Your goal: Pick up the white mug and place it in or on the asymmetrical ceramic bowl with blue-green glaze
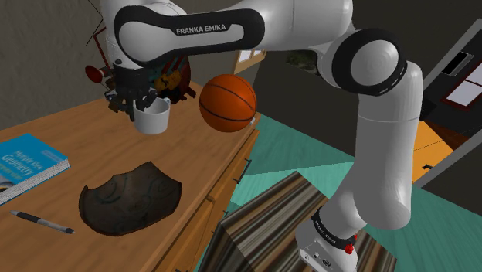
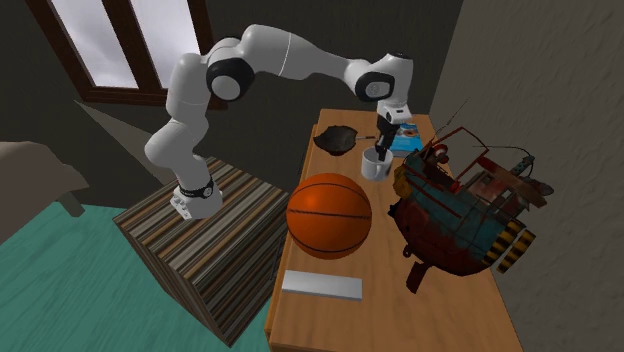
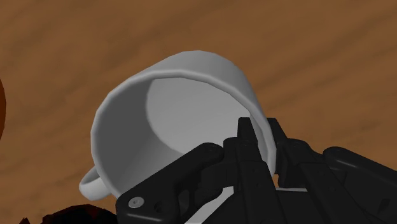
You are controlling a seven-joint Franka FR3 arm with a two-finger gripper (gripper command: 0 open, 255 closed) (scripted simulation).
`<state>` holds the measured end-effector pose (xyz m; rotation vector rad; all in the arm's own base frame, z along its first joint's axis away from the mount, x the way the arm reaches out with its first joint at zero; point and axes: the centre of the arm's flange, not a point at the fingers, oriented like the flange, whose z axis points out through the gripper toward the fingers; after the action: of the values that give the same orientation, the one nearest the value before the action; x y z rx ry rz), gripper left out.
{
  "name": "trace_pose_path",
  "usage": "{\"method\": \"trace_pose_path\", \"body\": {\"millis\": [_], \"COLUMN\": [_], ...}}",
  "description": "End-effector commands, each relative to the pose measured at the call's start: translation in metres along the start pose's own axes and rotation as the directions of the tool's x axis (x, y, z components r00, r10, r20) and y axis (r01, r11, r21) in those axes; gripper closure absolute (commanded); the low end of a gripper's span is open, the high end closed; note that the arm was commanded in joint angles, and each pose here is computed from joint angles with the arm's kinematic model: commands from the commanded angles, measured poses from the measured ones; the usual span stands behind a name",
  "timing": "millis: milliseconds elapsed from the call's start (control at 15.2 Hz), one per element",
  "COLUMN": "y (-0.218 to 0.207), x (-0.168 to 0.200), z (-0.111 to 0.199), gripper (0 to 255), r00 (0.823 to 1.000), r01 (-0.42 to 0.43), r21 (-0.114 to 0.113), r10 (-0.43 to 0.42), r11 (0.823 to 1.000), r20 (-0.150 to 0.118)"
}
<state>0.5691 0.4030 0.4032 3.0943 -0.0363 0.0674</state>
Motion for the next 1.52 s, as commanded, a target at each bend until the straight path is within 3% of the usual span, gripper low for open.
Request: {"method": "trace_pose_path", "body": {"millis": [0,924,1452], "y": [0.001,0.004,-0.041], "x": [-0.001,0.002,-0.093], "z": [-0.011,-0.083,-0.093], "gripper": [255,255,255], "r00": [1.0,1.0,1.0], "r01": [0.0,0.0,0.0], "r21": [0.0,0.0,0.0], "r10": [0.0,0.0,0.0], "r11": [1.0,1.0,1.0], "r20": [0.0,0.0,0.0]}}
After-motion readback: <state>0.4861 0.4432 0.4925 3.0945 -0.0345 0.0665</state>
